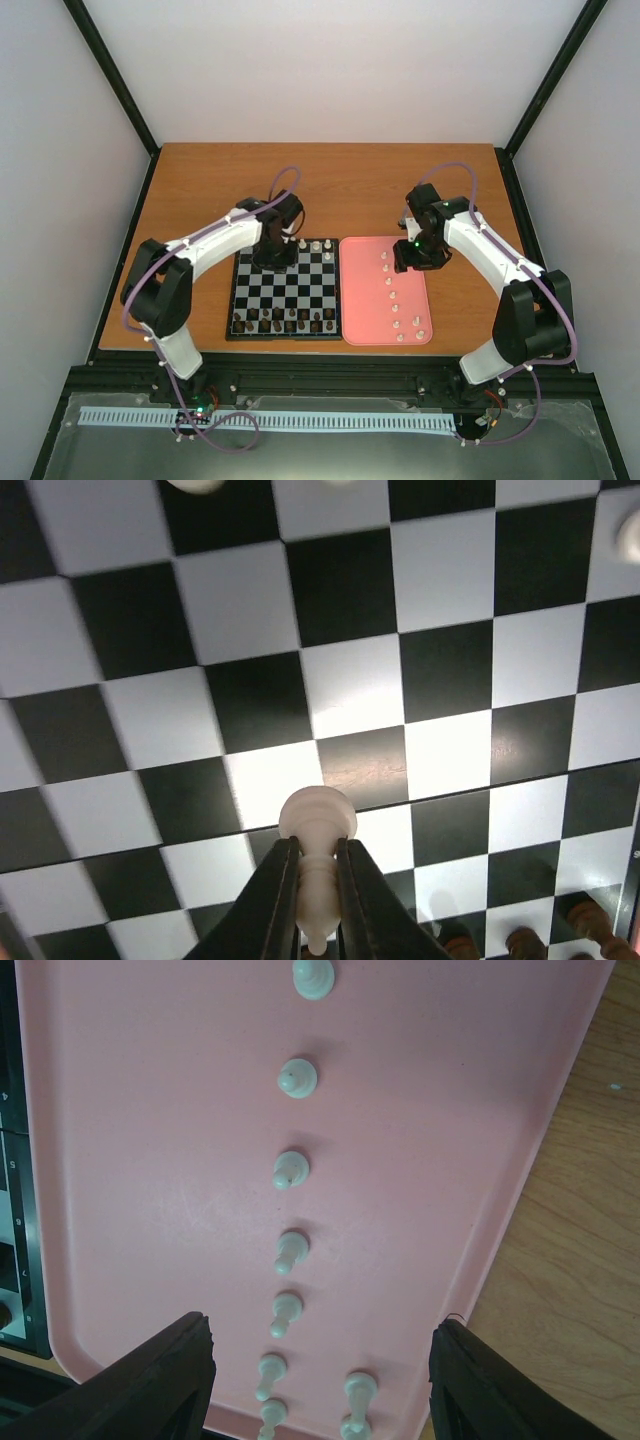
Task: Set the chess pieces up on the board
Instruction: Pick up the chess piece from the chessboard, then place the chess piece on the chessboard.
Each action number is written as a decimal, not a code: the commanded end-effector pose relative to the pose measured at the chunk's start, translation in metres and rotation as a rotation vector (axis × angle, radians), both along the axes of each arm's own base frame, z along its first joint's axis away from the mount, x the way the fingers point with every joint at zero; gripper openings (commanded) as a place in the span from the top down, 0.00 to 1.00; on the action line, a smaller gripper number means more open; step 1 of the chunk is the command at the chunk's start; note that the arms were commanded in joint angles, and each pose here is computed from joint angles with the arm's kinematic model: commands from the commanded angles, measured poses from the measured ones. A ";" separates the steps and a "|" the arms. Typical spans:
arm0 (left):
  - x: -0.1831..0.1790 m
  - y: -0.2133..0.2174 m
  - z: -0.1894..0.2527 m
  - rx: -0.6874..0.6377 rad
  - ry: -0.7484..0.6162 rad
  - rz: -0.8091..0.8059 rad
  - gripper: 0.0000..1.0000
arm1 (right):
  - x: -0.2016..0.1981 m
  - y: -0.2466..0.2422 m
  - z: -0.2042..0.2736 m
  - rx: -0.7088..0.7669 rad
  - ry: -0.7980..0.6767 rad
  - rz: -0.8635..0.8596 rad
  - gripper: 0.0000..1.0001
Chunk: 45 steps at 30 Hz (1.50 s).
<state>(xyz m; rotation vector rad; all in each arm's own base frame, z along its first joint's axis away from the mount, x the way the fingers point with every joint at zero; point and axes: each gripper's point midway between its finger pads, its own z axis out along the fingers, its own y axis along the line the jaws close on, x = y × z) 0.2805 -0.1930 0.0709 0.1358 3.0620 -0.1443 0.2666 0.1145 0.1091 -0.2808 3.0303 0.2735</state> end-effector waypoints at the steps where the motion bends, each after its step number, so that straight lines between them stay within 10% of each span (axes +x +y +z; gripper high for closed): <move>1: 0.015 0.033 0.040 0.039 -0.080 0.028 0.96 | 0.002 0.000 0.001 0.016 -0.010 0.000 0.41; 18: 0.106 0.053 0.026 0.019 -0.100 0.062 0.95 | 0.005 0.003 0.001 0.025 -0.004 0.007 0.40; 45: 0.099 0.046 -0.013 0.009 0.014 0.060 0.93 | 0.004 0.003 -0.004 0.025 0.014 0.011 0.40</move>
